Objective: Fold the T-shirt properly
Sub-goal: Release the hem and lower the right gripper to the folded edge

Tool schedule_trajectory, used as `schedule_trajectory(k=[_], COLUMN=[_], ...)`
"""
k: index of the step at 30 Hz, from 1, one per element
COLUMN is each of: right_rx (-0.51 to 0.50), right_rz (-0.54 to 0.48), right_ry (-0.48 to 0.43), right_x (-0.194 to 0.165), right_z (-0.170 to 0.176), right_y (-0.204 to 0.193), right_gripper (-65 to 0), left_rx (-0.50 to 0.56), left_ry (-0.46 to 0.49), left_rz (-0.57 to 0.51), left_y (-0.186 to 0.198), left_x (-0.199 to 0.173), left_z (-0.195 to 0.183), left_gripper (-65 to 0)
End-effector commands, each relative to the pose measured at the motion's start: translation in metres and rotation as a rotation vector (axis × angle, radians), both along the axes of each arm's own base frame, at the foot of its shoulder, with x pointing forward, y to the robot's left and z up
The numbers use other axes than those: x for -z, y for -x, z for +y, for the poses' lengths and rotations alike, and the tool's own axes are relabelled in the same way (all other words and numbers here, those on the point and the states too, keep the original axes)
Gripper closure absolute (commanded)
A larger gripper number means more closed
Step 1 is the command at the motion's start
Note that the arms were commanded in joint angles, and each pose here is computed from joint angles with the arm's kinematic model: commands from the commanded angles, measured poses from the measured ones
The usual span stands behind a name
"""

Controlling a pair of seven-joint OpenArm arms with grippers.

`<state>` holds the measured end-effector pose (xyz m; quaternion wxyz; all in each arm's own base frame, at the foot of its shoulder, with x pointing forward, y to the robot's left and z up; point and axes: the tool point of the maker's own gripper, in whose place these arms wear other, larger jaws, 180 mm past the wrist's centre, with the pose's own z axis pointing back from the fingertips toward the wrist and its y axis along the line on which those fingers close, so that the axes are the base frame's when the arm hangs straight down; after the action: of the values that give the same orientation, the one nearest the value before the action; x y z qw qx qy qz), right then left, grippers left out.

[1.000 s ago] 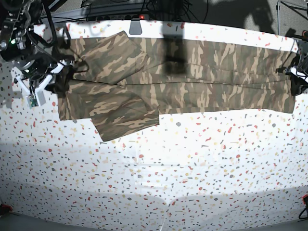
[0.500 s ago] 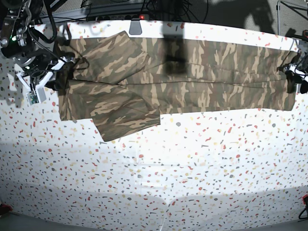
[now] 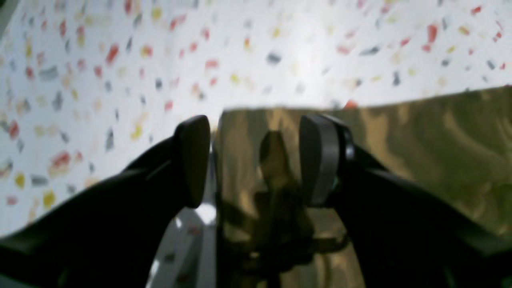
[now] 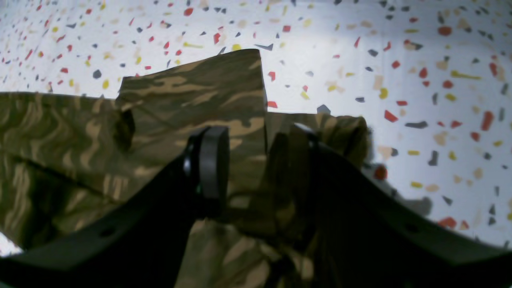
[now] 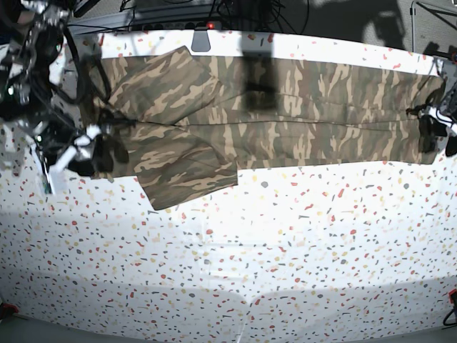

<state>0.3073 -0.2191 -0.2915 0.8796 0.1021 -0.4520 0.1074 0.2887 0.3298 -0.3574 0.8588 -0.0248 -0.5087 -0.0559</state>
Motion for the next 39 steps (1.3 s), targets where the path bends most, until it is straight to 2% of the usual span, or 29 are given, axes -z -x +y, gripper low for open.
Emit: schedule_trajectory(k=[1,6,9,19,22,29,39], right_rx=[-0.006,0.015,-0.008,-0.079,-0.063,-0.031,-0.019], right_rz=[-0.054,-0.033,0.005,0.12,0.144,0.169,0.263], right_ry=[-0.012,-0.071,-0.095,-0.064,-0.06,-0.113,-0.153], right_x=[-0.014,-0.008,-0.001,0.023,0.032,0.039,0.07], right_z=[-0.001,-0.008,0.0,0.025,0.02,0.017,0.023], right_y=[-0.013,-0.049,-0.069,-0.116,-0.124,-0.139,-0.129], right_gripper=[-25.5,-25.5,-25.5,-25.5,-25.5,-25.5,-25.5], left_rx=[0.01,0.031,0.03,0.03,0.03,0.029,0.029], left_ry=[-0.011,0.006,0.01,0.007,0.006,0.006,0.006], left_rz=[-0.064,-0.107,-0.106,-0.096,-0.087,-0.087,-0.088], left_y=[-0.01,-0.015,-0.014,-0.013,-0.013,-0.013,-0.013], left_x=[-0.021,-0.031,-0.03,-0.029,-0.027,-0.027,-0.027], left_z=[0.002,-0.015,-0.016,-0.016,-0.016,-0.016,-0.016], left_gripper=[-34.4,-34.4,-34.4,-34.4,-34.4,-34.4,-34.4])
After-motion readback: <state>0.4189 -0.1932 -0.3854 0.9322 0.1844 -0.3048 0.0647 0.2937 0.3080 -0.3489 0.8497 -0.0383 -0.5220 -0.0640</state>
